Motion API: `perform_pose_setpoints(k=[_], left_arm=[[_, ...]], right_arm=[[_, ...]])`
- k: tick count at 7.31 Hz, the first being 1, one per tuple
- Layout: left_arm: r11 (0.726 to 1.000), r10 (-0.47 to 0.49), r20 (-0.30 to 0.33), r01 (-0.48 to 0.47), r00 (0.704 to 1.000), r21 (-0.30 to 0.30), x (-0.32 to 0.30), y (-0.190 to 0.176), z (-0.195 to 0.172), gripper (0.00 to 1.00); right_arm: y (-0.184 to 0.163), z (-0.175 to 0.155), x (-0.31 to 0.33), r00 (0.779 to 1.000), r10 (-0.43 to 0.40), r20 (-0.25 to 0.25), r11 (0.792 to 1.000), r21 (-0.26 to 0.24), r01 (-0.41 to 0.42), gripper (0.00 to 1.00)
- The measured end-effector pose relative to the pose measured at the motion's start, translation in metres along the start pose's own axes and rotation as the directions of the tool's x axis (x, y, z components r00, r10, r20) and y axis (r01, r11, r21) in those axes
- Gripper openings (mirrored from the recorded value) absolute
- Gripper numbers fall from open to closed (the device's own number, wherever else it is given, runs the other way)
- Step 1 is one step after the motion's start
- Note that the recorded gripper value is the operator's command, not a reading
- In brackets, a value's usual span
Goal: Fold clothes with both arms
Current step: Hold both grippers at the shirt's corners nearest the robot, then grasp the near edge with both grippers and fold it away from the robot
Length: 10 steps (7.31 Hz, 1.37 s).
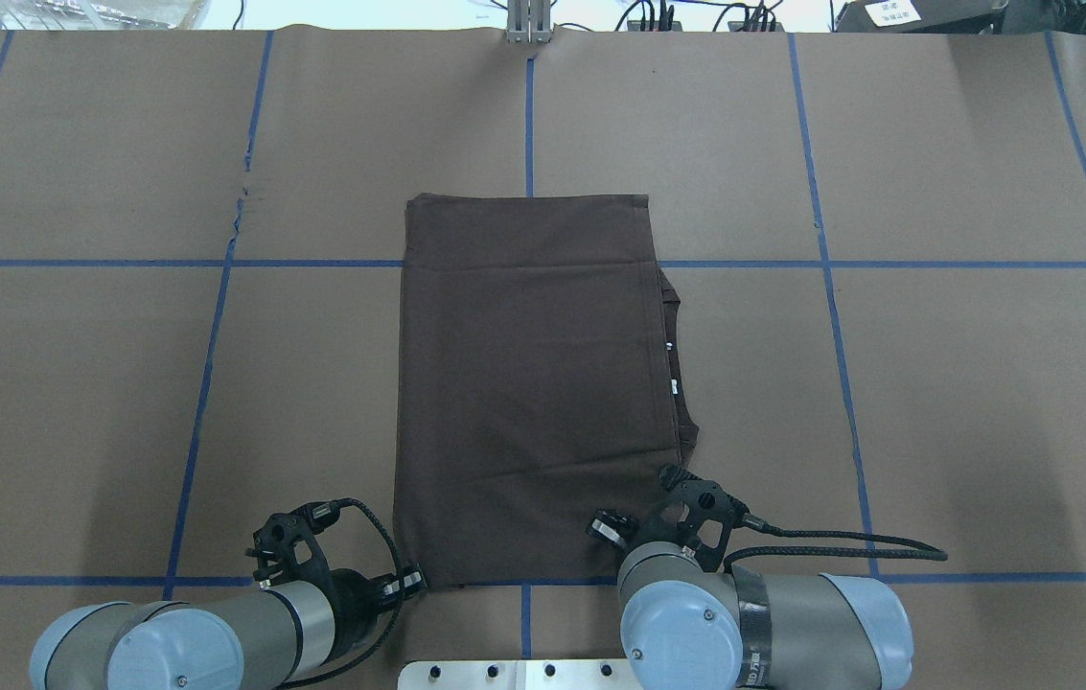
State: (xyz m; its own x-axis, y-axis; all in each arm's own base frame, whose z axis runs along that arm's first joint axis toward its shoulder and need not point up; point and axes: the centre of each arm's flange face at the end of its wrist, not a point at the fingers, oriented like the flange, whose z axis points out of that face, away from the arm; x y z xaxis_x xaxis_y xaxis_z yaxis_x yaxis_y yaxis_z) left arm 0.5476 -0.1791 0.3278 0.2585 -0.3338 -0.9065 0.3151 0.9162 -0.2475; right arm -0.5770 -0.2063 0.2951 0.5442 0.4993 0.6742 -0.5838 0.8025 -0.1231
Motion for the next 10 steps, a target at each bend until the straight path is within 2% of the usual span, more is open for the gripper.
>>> perform_pose_setpoints(k=[4,6,8,10], left_arm=[[1.0,0.004,-0.002,-0.004,1.0,-0.003,0.001,0.001,-0.001,0.0],[1.0,0.005,-0.019,-0.006,1.0,-0.016,0.016,0.002,-0.018,0.0],[0.998,0.011,-0.011,-0.011,1.0,-0.054,0.051,0.007,-0.074,0.0],[0.994,0.012,-0.008,-0.013,1.0,-0.111,0.095,0.01,-0.172,0.0]], right_arm=[[-0.004,-0.002,-0.001,1.0,0.005,0.004,1.0,0.002,-0.005,0.0],[-0.013,-0.026,-0.007,0.999,0.021,0.044,1.0,-0.016,-0.02,0.0],[-0.028,-0.084,-0.009,0.995,0.037,0.092,0.998,-0.048,-0.033,0.0],[-0.034,-0.166,0.009,0.994,0.039,0.106,0.994,-0.105,-0.028,0.0]])
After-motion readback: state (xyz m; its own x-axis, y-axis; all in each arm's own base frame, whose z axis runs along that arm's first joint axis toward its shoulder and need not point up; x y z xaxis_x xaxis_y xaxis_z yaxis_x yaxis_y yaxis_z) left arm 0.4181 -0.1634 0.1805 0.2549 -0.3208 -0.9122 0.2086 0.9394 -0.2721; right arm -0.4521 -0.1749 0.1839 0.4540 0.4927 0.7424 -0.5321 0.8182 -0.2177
